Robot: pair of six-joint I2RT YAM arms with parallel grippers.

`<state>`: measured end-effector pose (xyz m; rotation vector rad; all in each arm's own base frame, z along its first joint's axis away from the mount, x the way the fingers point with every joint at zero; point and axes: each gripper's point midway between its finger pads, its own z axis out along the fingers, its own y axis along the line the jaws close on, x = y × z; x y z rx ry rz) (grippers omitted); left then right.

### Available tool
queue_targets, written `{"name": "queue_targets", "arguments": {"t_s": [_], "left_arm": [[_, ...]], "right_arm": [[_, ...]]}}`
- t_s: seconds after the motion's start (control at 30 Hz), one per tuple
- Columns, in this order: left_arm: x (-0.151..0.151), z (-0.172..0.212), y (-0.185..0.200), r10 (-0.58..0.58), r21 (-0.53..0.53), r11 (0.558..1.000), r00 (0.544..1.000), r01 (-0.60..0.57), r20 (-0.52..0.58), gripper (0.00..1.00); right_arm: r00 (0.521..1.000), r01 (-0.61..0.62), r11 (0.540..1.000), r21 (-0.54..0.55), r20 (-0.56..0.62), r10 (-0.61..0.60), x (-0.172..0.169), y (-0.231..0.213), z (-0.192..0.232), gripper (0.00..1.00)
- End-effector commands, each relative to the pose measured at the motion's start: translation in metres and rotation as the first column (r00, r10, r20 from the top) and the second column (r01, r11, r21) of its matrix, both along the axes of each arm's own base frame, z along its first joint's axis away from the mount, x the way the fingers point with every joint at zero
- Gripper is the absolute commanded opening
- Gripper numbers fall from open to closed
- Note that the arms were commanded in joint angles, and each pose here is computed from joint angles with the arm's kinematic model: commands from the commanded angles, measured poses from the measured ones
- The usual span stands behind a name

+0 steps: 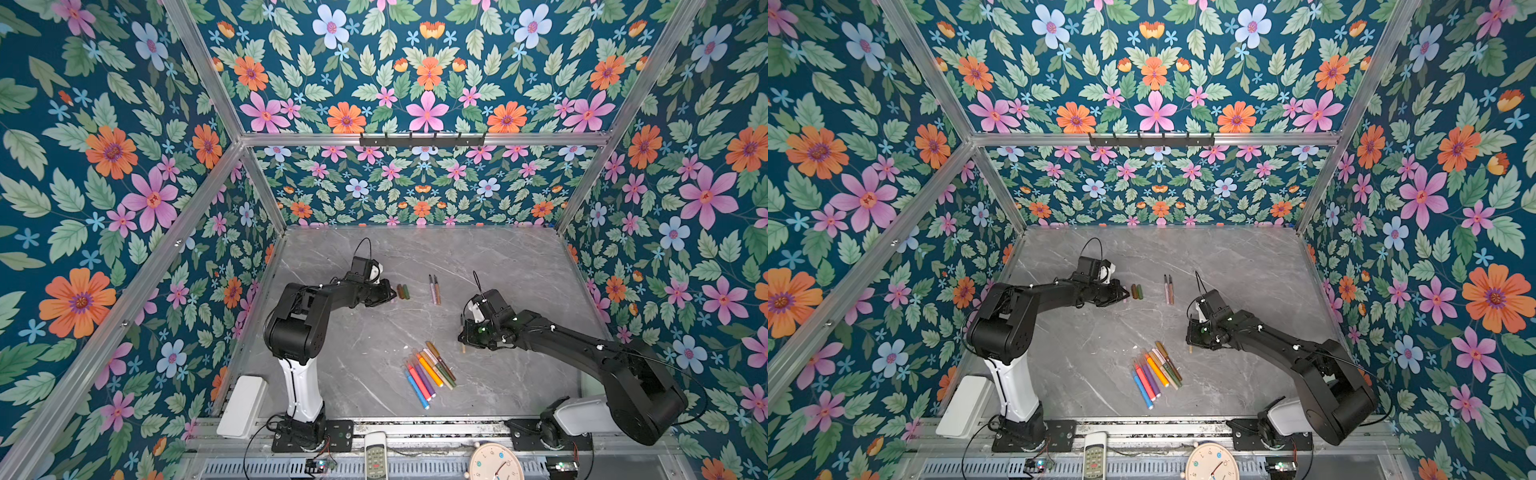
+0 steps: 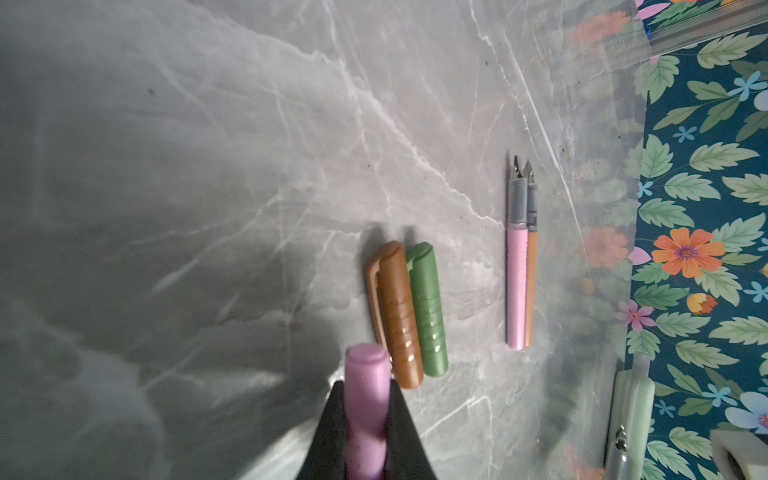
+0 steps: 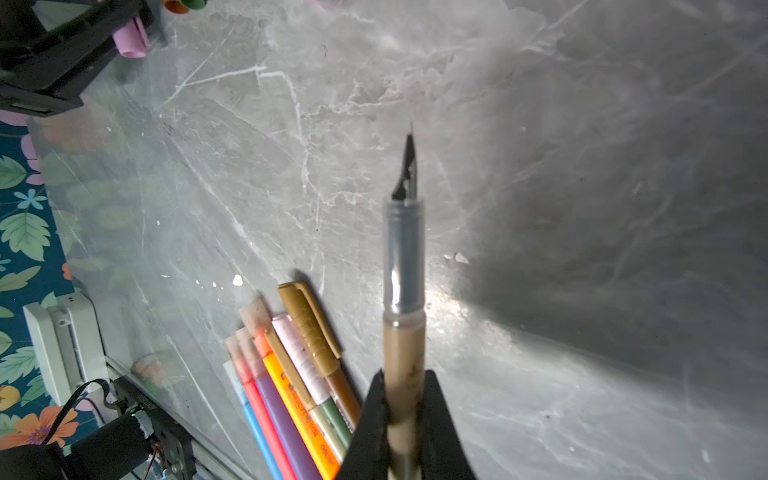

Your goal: Open the pen caps

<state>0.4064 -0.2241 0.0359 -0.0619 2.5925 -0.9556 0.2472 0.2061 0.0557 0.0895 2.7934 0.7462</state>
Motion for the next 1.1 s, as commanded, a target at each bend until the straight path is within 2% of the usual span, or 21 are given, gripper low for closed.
{"name": "queue_targets", "arguments": {"t_s": [0.0,0.07,0.2,0.53,0.67,0.87,0.9,0.97,1.07], "left_arm": [[0.002,0.005,-0.002,-0.008,-0.009,1.0,1.0,0.009,0.014,0.27],[0.004,0.008,-0.001,-0.004,-0.012,1.0,1.0,0.005,0.023,0.32],[0.005,0.012,-0.002,-0.001,-0.017,1.0,1.0,0.001,0.029,0.35],[-0.001,0.02,0.005,0.027,-0.015,1.0,0.998,-0.026,0.054,0.34],[-0.019,0.033,0.014,0.058,-0.032,0.998,0.993,-0.055,0.102,0.32],[-0.071,0.029,0.038,0.099,-0.041,0.995,0.972,-0.092,0.213,0.32],[-0.078,0.031,0.04,0.117,-0.075,0.992,0.966,-0.102,0.23,0.32],[-0.081,0.043,0.042,0.129,-0.1,0.989,0.952,-0.104,0.279,0.33],[-0.078,0.042,0.043,0.144,-0.093,0.988,0.948,-0.122,0.283,0.33]], "right_arm": [[1.0,0.0,1.0,0.02,0.013,0.0,0.003,0.004,0.003,0.0],[1.0,0.001,1.0,0.019,0.011,-0.001,0.003,0.003,0.003,0.0],[1.0,-0.001,1.0,0.02,0.011,0.0,0.003,0.003,0.003,0.0],[1.0,0.003,1.0,0.018,0.013,-0.004,0.004,0.003,0.002,0.0],[1.0,0.013,1.0,0.022,0.017,-0.013,0.006,0.004,0.001,0.0],[0.998,0.034,0.998,0.049,0.049,-0.036,0.004,0.001,0.003,0.0],[0.998,0.038,0.998,0.054,0.055,-0.041,0.003,0.0,0.004,0.0],[0.997,0.04,0.997,0.062,0.067,-0.044,0.001,-0.001,0.006,0.0],[0.996,0.037,0.996,0.079,0.081,-0.044,-0.003,-0.003,0.008,0.0]]}}
